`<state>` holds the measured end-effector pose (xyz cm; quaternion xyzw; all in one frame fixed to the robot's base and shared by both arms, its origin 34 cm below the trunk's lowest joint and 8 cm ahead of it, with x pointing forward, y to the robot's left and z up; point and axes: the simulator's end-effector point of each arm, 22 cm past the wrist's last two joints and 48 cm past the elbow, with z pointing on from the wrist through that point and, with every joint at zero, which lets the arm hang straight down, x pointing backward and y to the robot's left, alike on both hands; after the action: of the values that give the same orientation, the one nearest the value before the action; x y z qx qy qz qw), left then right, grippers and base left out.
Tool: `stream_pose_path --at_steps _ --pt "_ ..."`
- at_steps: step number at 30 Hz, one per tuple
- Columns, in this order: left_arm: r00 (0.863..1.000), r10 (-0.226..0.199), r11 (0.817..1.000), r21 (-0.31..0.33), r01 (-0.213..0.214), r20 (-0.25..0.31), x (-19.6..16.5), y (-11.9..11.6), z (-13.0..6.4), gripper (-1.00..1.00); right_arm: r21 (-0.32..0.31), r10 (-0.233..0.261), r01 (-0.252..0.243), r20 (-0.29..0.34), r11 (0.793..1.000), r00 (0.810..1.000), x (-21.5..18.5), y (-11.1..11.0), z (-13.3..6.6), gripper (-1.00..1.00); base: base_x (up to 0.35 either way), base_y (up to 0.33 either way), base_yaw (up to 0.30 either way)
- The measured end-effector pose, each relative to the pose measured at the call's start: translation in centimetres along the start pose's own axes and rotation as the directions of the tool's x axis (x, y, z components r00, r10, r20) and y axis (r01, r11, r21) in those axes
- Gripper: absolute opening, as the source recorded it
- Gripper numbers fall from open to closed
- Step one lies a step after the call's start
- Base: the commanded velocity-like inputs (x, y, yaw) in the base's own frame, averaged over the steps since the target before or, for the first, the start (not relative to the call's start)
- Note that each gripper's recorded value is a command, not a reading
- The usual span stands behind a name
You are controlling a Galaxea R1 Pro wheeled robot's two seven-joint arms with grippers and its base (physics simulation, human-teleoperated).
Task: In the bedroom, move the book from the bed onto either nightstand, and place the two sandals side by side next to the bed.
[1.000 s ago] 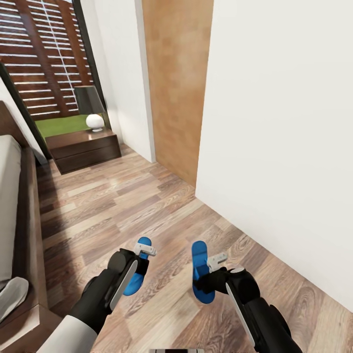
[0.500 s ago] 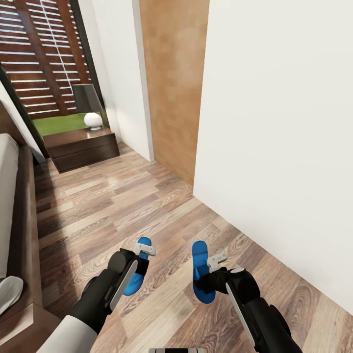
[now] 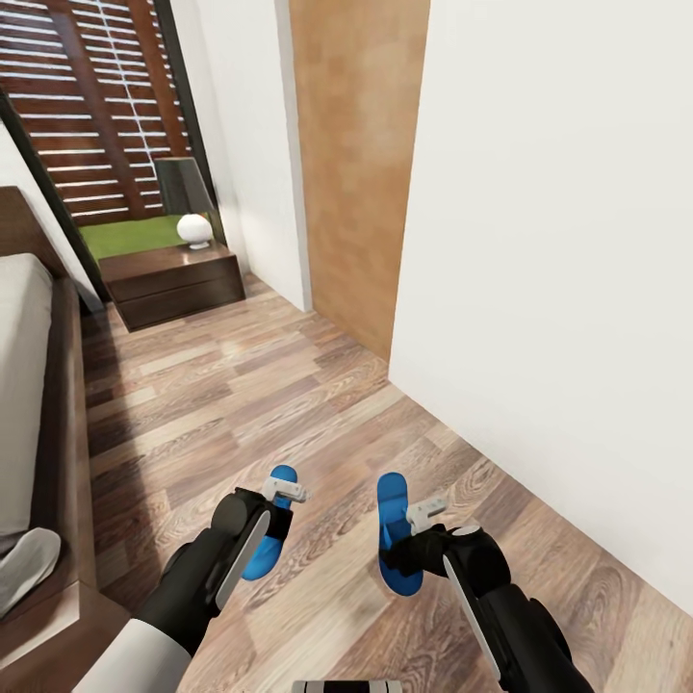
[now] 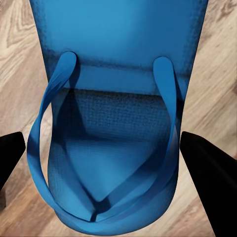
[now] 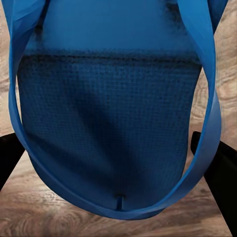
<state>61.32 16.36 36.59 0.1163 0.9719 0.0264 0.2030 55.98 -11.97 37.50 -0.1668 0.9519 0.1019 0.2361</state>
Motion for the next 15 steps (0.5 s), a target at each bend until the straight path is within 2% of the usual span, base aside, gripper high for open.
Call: stream_pose_path --at_steps 15 --pt "1.000 0.000 1.000 0.005 0.000 -0.018 0.64 -0.16 0.79 -1.00 -0.005 0.005 -0.005 -0.017 1.000 1.000 0.62 -0.01 0.65 -1.00 0.000 0.000 0.133"
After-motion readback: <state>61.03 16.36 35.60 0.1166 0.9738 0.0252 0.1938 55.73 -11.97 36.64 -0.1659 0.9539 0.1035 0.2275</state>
